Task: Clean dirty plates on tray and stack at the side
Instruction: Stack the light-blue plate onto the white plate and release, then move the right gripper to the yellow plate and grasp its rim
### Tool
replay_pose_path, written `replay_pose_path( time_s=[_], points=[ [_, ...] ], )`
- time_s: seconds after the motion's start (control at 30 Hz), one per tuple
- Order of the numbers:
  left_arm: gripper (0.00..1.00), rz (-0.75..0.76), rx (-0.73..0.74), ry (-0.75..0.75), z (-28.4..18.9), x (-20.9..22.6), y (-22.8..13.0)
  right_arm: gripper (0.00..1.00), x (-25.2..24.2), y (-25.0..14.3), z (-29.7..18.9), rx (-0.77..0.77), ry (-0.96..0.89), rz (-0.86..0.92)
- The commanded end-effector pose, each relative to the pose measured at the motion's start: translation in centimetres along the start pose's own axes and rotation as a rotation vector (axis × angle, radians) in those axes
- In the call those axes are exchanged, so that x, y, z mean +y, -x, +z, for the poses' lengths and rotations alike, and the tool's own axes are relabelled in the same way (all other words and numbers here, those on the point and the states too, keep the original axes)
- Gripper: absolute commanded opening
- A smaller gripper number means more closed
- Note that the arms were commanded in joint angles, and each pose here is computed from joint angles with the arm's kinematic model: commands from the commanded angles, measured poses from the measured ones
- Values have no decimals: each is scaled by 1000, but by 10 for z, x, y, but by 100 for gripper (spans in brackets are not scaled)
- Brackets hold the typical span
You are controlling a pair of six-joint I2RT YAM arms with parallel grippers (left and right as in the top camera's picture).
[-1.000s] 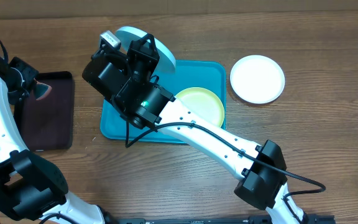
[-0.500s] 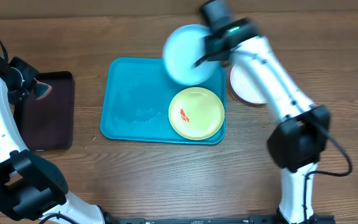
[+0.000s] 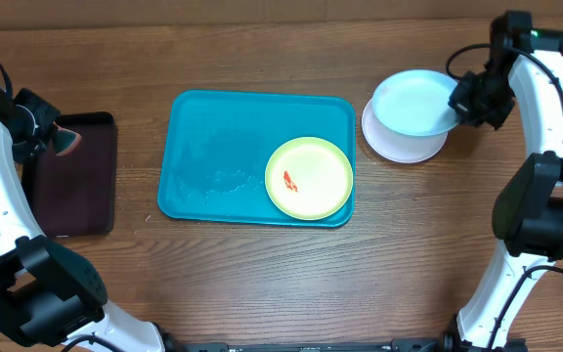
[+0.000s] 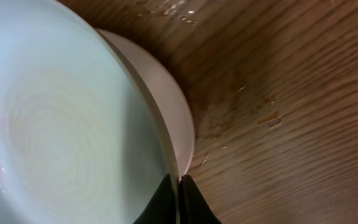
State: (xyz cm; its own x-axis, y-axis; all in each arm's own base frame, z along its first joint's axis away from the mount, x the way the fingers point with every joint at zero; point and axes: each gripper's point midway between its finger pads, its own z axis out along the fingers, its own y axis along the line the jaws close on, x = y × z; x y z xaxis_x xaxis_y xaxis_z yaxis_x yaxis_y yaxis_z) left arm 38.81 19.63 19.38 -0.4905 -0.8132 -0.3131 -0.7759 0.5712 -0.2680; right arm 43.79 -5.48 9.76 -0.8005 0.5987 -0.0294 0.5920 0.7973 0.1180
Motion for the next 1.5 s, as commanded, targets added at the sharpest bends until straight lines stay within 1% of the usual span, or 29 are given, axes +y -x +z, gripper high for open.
replay_pose_path(
  time_s=[0.0, 0.03, 0.2, 0.27, 0.3, 0.47, 0.7, 0.8, 0.83, 1.03, 1.07, 1.13, 1.2, 1.3, 1.47],
  points=[
    [4, -3, 14, -5, 5, -2, -3, 4, -3, -4, 6, 18, 21, 20],
    [4, -3, 15, -5, 5, -2, -3, 7, -4, -5, 9, 20, 20, 20],
    [4, -3, 14, -5, 5, -2, -3, 41, 12, -13, 15, 48, 86, -68],
    [4, -3, 14, -5, 5, -2, -3, 50, 25, -20, 15, 71, 141, -122],
    [4, -3, 14, -5, 5, -2, -3, 52, 33, -24, 14, 85, 178, -156],
    [4, -3, 14, -5, 5, -2, -3, 53, 75, -52, 9, 133, 330, -379],
    [5, 7, 17, -8, 5, -6, -5, 54, 128, -107, 13, 147, 352, -756],
    [4, 14, 19, -11, 5, -9, -7, 58, 144, -125, 22, 128, 313, -849],
    [4, 17, 20, -11, 5, -10, -7, 64, 147, -129, 26, 117, 286, -867],
    [4, 28, 19, -11, 6, -11, -8, 63, 158, -153, 54, 86, 191, -941],
    [4, 28, 18, -11, 6, -11, -8, 63, 160, -158, 57, 86, 190, -952],
    [4, 28, 16, -12, 6, -11, -7, 58, 163, -165, 64, 85, 186, -972],
    [4, 28, 16, -12, 6, -11, -7, 53, 161, -168, 71, 71, 146, -977],
    [4, 28, 16, -12, 6, -11, -7, 53, 155, -165, 79, 37, 72, -958],
    [4, 28, 14, -13, 6, -11, -7, 53, 150, -167, 85, 46, 60, -958]
  ],
)
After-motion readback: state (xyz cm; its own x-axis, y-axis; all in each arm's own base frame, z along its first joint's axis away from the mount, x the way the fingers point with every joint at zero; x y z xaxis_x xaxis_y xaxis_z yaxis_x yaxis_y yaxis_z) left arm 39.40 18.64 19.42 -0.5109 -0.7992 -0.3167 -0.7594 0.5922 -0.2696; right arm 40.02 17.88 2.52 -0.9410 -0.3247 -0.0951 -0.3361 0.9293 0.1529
